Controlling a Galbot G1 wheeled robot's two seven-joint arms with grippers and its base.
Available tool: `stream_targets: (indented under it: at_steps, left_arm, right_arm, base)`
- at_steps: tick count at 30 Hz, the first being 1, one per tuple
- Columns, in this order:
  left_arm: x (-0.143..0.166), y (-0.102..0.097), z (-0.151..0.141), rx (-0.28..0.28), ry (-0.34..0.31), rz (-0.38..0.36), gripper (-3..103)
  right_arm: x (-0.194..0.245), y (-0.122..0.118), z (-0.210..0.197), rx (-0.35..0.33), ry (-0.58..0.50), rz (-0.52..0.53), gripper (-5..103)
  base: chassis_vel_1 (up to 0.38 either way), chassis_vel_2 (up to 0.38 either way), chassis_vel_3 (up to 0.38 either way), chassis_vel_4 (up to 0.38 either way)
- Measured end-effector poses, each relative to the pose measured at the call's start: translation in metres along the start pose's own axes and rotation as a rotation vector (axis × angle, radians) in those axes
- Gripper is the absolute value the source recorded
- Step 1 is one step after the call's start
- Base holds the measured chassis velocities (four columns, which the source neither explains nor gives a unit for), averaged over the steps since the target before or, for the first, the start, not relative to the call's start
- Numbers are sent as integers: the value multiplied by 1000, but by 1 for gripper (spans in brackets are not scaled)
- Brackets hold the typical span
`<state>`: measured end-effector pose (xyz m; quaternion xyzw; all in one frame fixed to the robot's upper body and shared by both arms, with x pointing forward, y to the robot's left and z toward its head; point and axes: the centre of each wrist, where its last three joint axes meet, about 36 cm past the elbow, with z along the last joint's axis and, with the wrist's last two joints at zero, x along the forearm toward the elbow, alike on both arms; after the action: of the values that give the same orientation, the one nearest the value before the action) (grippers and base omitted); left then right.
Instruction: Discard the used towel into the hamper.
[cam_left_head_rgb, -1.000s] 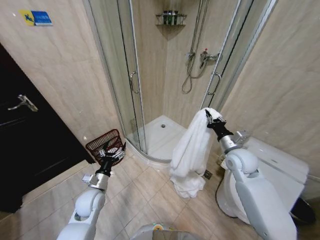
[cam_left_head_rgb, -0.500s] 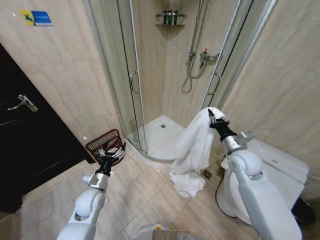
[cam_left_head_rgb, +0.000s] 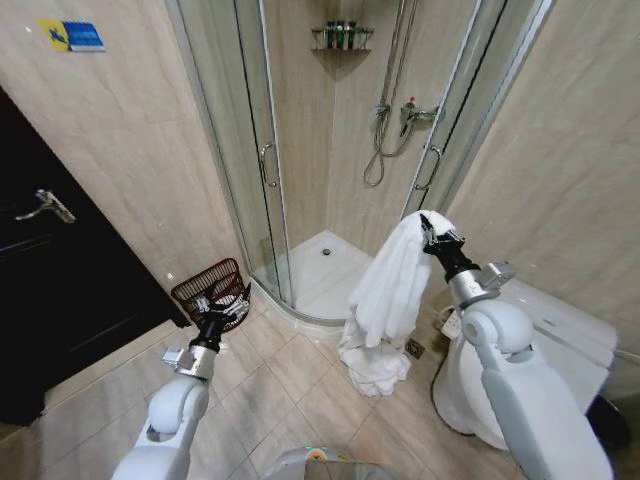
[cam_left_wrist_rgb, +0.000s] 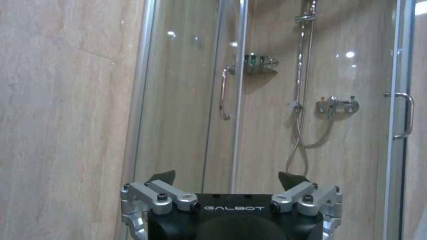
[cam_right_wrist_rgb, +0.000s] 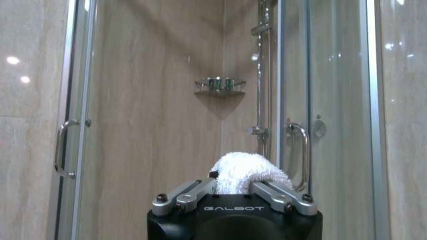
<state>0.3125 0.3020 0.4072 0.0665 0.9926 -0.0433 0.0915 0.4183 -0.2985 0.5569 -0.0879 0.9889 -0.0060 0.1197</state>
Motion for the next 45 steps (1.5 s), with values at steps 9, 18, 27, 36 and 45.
stream_targets:
  at_steps: [9,18,27,36,45]
  left_arm:
    - [-6,-1,-7,-3,-6,14,100]
    - [-8,-7,-8,-2,-1,24,100]
    - [-8,-8,-8,-3,1,25,100]
    - [-4,-8,-7,-4,7,24,100]
    - [-1,-10,-9,-7,7,26,100]
  right_arm:
    - [5,2,5,15,3,14,4]
    - [8,3,6,28,2,9,4]
    - [11,3,8,33,6,9,4]
    - [12,2,8,35,6,8,4]
    - [13,2,7,37,4,7,4]
  base:
    - [0,0,0,0]
    - [0,0,0,0]
    - [53,44,-45,-53]
    - [61,63,-58,-60]
    - [3,5,-2,-7]
